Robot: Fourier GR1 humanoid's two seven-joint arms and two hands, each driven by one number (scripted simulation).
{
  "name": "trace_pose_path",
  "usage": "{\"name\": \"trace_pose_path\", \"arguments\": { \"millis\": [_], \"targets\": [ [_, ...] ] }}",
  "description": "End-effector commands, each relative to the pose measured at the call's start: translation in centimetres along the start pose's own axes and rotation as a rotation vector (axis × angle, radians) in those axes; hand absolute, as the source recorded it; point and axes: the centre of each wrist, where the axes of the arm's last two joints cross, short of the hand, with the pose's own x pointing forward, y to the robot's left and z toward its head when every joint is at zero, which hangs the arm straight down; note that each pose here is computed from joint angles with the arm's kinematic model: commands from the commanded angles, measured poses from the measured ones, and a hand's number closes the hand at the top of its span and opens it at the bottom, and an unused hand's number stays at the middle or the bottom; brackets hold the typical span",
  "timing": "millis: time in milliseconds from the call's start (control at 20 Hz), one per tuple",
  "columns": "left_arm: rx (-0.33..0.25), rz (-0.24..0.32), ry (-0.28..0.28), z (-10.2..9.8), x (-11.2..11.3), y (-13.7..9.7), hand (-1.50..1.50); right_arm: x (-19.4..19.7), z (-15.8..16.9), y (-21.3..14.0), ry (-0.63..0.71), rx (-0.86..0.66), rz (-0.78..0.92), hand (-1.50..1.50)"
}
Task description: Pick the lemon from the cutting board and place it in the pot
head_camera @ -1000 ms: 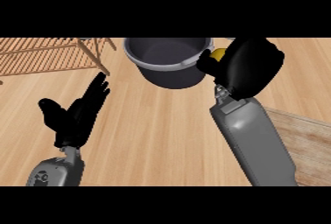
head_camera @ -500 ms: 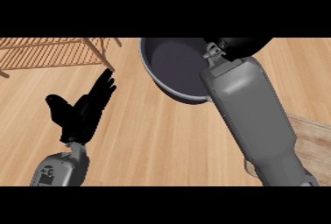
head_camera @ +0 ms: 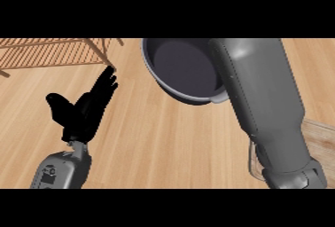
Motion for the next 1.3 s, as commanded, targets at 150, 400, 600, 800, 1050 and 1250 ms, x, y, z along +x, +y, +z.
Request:
{"name": "trace_pose_path", "arguments": {
  "millis": [150,400,600,800,1050,1250],
  "targets": [
    [-0.009,0.006,-0.009,0.0,0.4,-0.2,0.0,1.5,-0.6,2.8,0.251,0.12,0.104,1.5],
    [-0.012,0.008,-0.003,0.0,-0.1,-0.5,0.0,-0.8,-3.2,4.3,0.4,0.213,-0.128,-1.5],
    [-0.039,0.014,-0.009,-0.2,0.6,-1.7,0.0,-0.9,-3.7,4.3,0.444,0.278,-0.244,-1.5],
    [-0.022,-0.008,-0.005,-0.1,0.2,-0.9,0.0,-1.1,-3.8,3.7,0.418,0.173,-0.419,-1.5],
    [0.014,0.007,0.015,0.0,-0.1,-0.1,0.0,-1.5,-3.2,3.2,0.341,-0.075,-0.531,-1.5],
    [0.011,0.009,0.01,0.5,-0.5,-0.1,0.0,-1.7,-3.0,2.2,0.361,-0.178,-0.583,-1.5]
  ]
}}
